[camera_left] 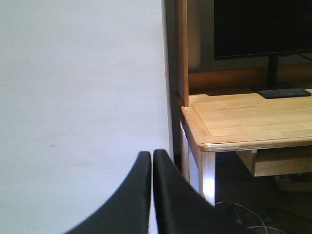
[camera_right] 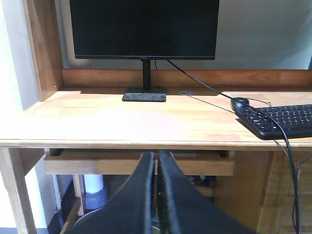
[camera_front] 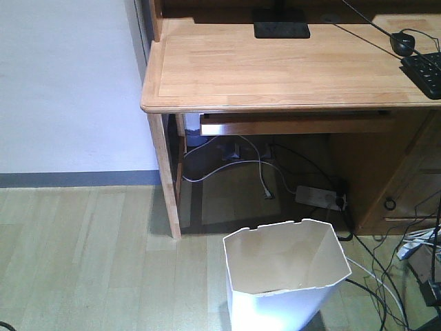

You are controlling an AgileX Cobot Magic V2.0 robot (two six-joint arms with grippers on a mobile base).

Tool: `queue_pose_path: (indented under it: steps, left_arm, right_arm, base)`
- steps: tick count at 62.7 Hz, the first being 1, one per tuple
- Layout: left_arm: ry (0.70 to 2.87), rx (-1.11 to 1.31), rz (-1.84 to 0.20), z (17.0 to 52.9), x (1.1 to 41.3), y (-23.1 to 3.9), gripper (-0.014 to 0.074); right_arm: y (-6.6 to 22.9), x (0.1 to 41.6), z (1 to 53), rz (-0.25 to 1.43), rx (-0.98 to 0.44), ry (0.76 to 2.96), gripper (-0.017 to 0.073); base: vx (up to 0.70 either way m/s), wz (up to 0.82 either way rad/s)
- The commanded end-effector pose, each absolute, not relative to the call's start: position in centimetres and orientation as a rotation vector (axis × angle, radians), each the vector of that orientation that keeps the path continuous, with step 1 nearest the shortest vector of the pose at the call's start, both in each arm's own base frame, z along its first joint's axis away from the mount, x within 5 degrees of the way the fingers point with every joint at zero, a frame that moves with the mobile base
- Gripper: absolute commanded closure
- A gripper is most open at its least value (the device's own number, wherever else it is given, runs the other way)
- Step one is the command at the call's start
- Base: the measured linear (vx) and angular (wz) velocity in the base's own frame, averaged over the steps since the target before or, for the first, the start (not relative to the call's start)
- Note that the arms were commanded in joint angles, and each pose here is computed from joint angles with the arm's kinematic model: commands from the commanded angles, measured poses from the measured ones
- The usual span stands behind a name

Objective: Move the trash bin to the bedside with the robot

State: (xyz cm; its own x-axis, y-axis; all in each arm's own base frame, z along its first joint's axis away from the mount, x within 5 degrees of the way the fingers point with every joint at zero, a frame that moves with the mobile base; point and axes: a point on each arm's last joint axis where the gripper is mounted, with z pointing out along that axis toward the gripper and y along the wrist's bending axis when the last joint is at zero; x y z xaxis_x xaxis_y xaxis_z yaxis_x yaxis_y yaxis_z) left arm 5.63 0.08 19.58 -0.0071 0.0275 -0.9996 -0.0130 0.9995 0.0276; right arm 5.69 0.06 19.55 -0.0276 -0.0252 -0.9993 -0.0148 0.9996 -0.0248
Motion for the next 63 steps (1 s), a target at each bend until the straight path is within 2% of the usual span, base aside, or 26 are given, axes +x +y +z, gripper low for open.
queue_pose_path:
  steps: [1,63]
  left_arm:
    - [1.508,0.000,0.008,19.90,5.61,0.03,0.0600]
    - [1.508,0.000,0.008,19.90,5.61,0.03,0.0600]
  right_arm:
    - [0.09,5.60,20.23,-0.027,-0.052,1.515,0.0564]
    - [0.12,5.56,20.64,-0.026,-0.053,1.473,0.0564]
  base:
    - [0.00,0.00]
    - [0.00,0.00]
